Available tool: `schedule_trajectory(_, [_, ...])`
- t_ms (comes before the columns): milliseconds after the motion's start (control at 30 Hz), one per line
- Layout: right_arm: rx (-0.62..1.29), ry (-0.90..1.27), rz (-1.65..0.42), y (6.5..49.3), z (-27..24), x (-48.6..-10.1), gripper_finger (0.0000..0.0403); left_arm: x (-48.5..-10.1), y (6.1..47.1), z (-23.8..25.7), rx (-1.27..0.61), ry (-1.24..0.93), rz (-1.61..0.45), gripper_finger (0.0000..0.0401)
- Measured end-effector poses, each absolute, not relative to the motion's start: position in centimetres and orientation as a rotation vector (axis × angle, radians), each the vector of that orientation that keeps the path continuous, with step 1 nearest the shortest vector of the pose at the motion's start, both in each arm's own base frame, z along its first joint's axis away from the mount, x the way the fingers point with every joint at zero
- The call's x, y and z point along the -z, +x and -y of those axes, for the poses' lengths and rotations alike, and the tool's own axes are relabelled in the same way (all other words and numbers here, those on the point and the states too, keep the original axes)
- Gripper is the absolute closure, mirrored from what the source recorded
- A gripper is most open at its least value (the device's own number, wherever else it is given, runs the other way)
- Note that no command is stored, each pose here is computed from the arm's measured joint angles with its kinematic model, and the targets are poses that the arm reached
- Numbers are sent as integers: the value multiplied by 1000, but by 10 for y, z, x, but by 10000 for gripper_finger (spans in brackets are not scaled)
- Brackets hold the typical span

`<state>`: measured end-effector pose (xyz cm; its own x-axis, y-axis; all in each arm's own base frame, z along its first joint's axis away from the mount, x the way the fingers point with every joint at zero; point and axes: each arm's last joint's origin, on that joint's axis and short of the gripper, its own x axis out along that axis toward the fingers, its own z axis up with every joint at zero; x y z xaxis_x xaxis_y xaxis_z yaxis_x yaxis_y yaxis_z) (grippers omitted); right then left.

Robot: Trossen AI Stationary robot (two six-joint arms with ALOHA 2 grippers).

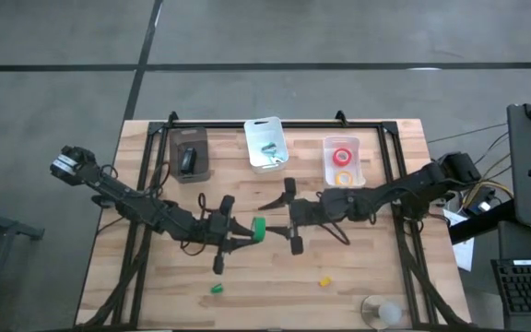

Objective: Pick and place Stapler, Stapler remover, tape
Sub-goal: Put the green tape into the right white bin

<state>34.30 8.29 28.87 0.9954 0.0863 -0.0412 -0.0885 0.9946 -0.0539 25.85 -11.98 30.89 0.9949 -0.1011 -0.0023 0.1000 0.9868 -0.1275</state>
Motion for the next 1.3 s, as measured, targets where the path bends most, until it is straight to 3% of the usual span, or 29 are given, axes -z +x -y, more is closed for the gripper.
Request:
schedule_trajectory(233, [-96,-82,-18,346,-84,-293,212,-309,259,120,115,-123,-8,344])
schedule_trajectory(600, [-117,-113,-56,347,-84,-291,368,-308,259,118,96,-137,-14,344])
schedule_trajectory(767, [-113,-90,-112,345,-83,-290,370,-305,259,117,64,-138,-44,330])
schedule_trajectory(1100, [-62,-57,-314,328,-78,-297,364,-301,253,112,-33,-99,-124,221])
schedule_trajectory(1300, [138,7,-526,302,-63,-310,364,-295,241,104,-122,-90,-240,204])
